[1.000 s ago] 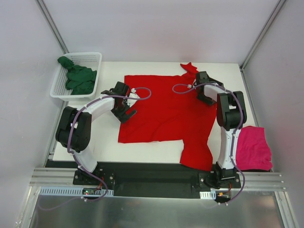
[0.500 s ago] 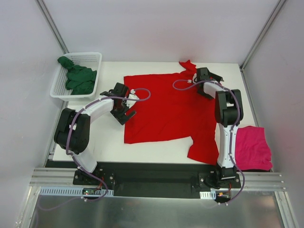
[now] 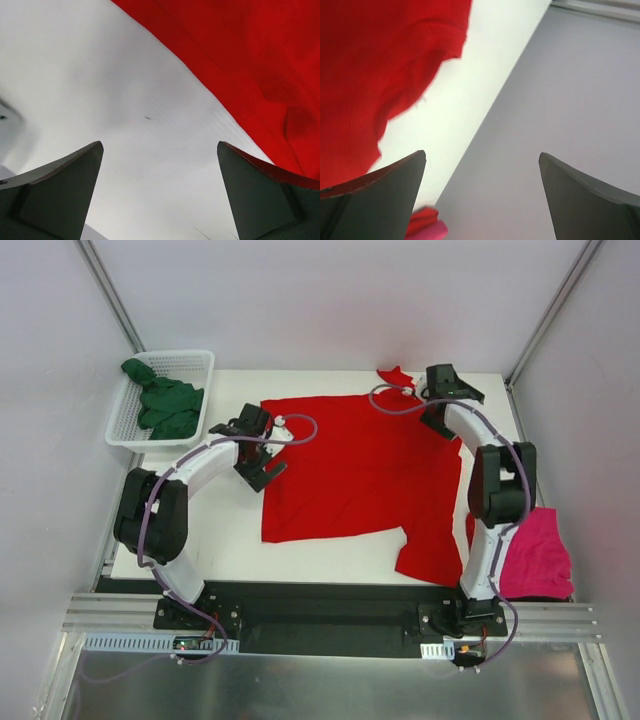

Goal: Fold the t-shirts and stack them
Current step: Flatten out the tshirt

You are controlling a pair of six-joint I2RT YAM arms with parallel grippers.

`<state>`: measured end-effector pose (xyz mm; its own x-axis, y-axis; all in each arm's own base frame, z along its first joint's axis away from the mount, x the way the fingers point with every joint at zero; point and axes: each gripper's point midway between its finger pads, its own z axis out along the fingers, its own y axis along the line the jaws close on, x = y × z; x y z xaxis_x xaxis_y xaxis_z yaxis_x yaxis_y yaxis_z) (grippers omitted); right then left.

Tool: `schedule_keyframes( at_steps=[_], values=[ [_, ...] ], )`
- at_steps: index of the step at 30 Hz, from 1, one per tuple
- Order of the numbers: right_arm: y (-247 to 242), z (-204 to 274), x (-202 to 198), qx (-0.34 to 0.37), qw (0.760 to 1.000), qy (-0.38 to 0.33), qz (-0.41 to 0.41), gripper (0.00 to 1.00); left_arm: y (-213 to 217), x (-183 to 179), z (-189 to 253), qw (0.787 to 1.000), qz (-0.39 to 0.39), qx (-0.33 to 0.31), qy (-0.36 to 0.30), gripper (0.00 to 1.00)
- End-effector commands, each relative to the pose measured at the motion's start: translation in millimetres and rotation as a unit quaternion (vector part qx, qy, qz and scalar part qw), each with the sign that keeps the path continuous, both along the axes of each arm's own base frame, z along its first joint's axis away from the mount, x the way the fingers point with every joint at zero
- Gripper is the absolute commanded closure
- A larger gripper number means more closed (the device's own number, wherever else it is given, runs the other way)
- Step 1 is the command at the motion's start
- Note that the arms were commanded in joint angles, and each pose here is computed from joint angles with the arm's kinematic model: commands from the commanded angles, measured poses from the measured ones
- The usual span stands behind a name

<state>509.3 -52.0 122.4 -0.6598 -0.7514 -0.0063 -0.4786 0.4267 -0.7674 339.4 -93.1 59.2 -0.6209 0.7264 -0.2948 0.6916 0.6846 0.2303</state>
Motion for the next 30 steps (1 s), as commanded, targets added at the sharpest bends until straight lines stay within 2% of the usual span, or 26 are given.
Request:
schedule_keyframes(
  at_steps=[1,2,4,5,6,11,12,15,18,24,30],
  values=[
    [30,58,-51,0.136,0.991,0.005,-0.008,0.0,-9,50,58,0.996,-0.013,-0.009,-0.093,0.01],
    [34,61,-74,0.158,0.987,0.037,-0.013,0.0,-17,66,73,0.993,-0.017,-0.027,-0.111,0.01],
    [59,56,-98,0.216,0.973,0.087,0.012,0.0,-26,83,65,0.994,-0.03,-0.035,-0.103,0.01],
    [63,57,-120,0.227,0.967,0.117,0.013,0.0,-34,101,76,0.99,-0.04,-0.045,-0.125,0.0],
    [75,55,-131,0.254,0.957,0.137,0.025,0.0,-37,111,63,0.991,-0.05,-0.039,-0.115,0.01],
    [100,59,-193,0.31,0.92,0.239,0.033,0.0,-60,168,59,0.987,-0.069,-0.056,-0.133,0.01],
    [107,62,-202,0.328,0.91,0.253,0.038,0.0,-63,172,41,0.988,-0.076,-0.056,-0.118,0.01],
    [116,74,-232,0.355,0.888,0.289,0.043,0.0,-70,179,23,0.988,-0.098,-0.058,-0.105,0.01],
    [126,92,-249,0.373,0.878,0.292,0.062,0.0,-74,186,4,0.988,-0.108,-0.056,-0.094,0.01],
    [128,107,-268,0.359,0.875,0.313,0.084,0.0,-65,191,-20,0.987,-0.137,-0.015,-0.082,0.01],
    [130,100,-295,0.364,0.846,0.38,0.087,0.0,-43,203,-28,0.985,-0.149,0.019,-0.085,0.01]
  ],
)
